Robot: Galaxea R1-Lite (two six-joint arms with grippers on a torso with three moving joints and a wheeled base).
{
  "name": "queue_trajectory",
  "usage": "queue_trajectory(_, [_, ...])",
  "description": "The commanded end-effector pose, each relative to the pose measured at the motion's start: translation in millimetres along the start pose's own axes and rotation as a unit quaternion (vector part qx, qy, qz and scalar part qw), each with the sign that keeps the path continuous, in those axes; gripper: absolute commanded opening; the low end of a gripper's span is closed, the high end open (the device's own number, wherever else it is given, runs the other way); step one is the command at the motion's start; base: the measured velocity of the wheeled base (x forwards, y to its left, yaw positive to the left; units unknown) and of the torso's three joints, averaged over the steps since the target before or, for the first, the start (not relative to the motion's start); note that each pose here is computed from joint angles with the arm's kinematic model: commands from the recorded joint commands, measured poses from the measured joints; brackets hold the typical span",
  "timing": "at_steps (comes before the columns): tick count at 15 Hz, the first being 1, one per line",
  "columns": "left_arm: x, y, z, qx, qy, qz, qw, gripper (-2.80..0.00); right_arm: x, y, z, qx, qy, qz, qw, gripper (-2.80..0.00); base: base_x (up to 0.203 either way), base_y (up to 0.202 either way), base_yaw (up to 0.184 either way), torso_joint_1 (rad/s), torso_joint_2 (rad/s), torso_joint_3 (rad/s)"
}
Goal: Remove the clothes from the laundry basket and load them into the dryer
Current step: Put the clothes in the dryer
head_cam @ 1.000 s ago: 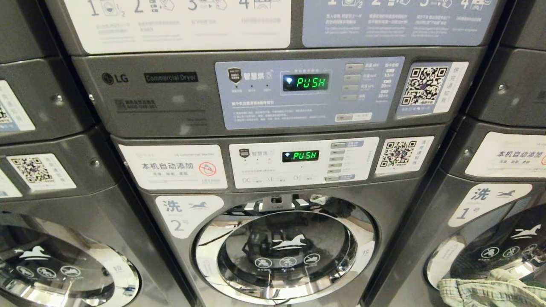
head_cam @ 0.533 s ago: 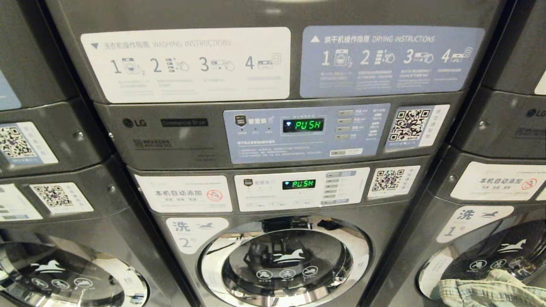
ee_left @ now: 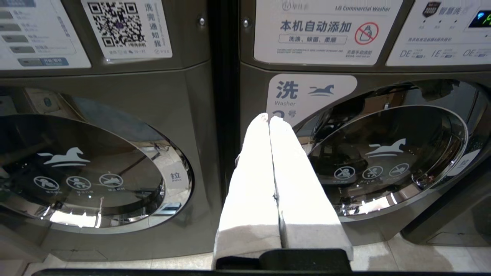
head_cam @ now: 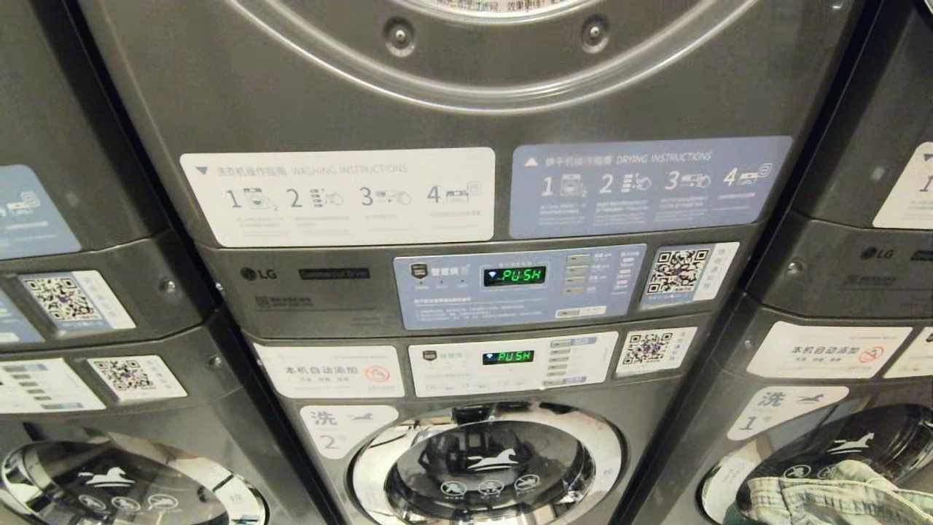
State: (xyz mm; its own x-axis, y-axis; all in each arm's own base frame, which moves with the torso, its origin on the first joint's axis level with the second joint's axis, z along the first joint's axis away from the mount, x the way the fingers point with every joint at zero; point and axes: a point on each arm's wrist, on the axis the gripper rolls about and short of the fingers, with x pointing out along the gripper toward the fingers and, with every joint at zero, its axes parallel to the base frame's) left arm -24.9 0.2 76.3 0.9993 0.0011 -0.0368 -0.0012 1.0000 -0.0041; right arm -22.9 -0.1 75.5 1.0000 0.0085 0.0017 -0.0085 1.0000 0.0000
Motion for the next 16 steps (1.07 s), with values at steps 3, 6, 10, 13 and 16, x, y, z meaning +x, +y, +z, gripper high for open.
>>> queue_trajectory(3, [-0.3,0.0,-0.1,0.0,-0.002,0.0,1.0,-2.8,0.0,0.0,0.1,0.0,-0.001,0.0,1.0,-2.8,0.0,0.0,0.0,0.193,-0.38,-0.192])
queue_trajectory(6, [-0.3,0.0,-0.1,0.0,-0.002,0.0,1.0,-2.8,0.0,0.0,0.0,0.0,0.0,0.0,1.0,-2.8,0.0,0.0,0.0,0.172,-0.35,-0.177])
queue_trajectory(10, [-0.3,0.0,-0.1,0.0,-0.002,0.0,1.0,-2.8,0.0,0.0,0.1,0.0,-0.001,0.0,1.0,-2.8,0.0,0.0,0.0,0.168,-0.33,-0.167])
queue_trajectory(13, [-0.3,0.0,-0.1,0.0,-0.002,0.0,1.0,-2.8,0.0,0.0,0.1,0.0,-0.001,0.0,1.0,-2.8,0.0,0.0,0.0,0.162,-0.32,-0.156])
queue_trajectory(16, [-0.3,0.0,-0.1,0.0,-0.002,0.0,1.0,-2.8,0.0,0.0,0.0,0.0,0.0,0.0,1.0,-2.8,0.0,0.0,0.0,0.152,-0.32,-0.153])
